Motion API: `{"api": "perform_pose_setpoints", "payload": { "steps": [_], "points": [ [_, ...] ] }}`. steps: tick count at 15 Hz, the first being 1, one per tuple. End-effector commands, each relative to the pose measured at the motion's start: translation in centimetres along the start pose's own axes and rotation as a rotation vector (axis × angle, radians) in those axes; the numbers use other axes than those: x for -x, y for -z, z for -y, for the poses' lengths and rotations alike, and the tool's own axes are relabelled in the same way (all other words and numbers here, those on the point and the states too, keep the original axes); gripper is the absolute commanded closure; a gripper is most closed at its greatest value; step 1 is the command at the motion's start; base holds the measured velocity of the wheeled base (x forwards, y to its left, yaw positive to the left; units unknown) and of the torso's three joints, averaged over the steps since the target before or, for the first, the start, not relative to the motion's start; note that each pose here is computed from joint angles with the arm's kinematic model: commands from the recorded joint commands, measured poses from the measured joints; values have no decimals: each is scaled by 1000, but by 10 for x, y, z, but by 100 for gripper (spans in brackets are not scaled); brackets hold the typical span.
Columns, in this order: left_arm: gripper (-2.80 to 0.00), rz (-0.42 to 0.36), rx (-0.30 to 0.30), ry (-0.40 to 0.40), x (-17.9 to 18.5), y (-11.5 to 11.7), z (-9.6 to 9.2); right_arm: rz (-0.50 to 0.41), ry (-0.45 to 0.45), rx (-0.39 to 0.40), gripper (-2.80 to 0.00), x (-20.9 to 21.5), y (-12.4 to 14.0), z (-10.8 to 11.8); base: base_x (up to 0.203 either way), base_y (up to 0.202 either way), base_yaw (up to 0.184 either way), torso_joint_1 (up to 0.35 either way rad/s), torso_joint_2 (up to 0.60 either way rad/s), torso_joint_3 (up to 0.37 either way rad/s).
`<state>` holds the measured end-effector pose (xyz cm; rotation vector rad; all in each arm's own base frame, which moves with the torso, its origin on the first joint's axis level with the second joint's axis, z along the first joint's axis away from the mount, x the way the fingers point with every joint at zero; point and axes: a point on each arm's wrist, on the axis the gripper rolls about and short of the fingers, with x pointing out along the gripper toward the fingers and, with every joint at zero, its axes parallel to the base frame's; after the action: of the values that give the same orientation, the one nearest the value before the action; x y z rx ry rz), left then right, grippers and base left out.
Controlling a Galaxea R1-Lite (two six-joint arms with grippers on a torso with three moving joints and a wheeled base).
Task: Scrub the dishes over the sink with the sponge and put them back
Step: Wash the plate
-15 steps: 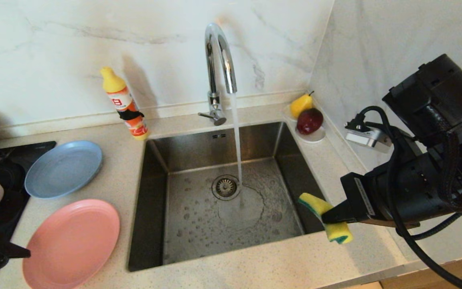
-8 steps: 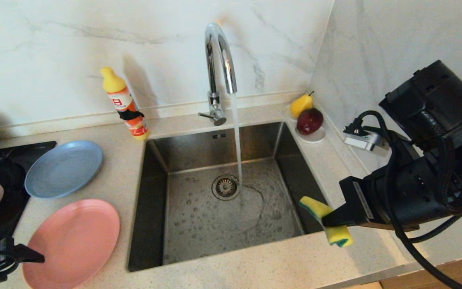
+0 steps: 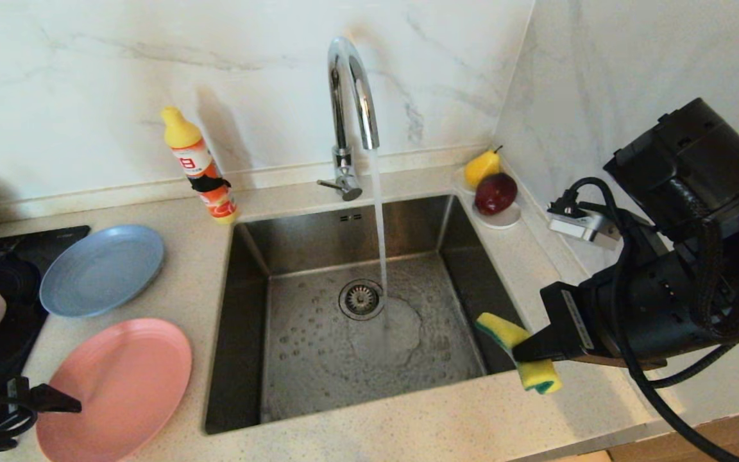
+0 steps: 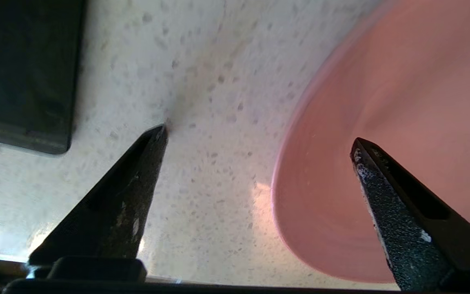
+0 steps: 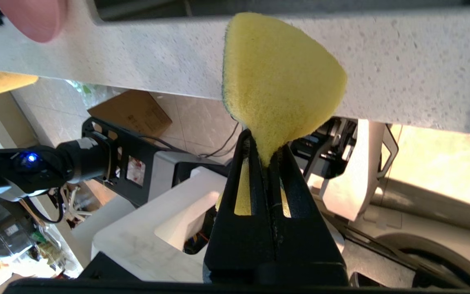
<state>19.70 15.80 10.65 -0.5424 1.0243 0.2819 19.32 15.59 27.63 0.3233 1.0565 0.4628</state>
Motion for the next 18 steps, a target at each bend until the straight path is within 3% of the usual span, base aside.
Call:
{"api": "perform_pose_setpoints", "payload": {
  "steps": [1,7,14,15,18],
  "points": [
    [-280,-15,9,36,-4,1,-1,-12,7,-5,0,-2,2,1,0,0,0,0,0,0],
    [-280,1,39,97,-2,-4,1,-11,5,-5,0,-1,1,1,0,0,0,0,0,0],
    [-280,3,43,102,-3,-6,4,-9,5,-5,0,0,2,1,0,0,0,0,0,0],
    [0,1,33,102,-3,-6,5,-11,4,-5,0,0,3,2,0,0,0,0,0,0],
    [0,13,22,99,-2,-9,8,-9,3,-4,0,1,3,2,0,0,0,0,0,0]
  ]
}}
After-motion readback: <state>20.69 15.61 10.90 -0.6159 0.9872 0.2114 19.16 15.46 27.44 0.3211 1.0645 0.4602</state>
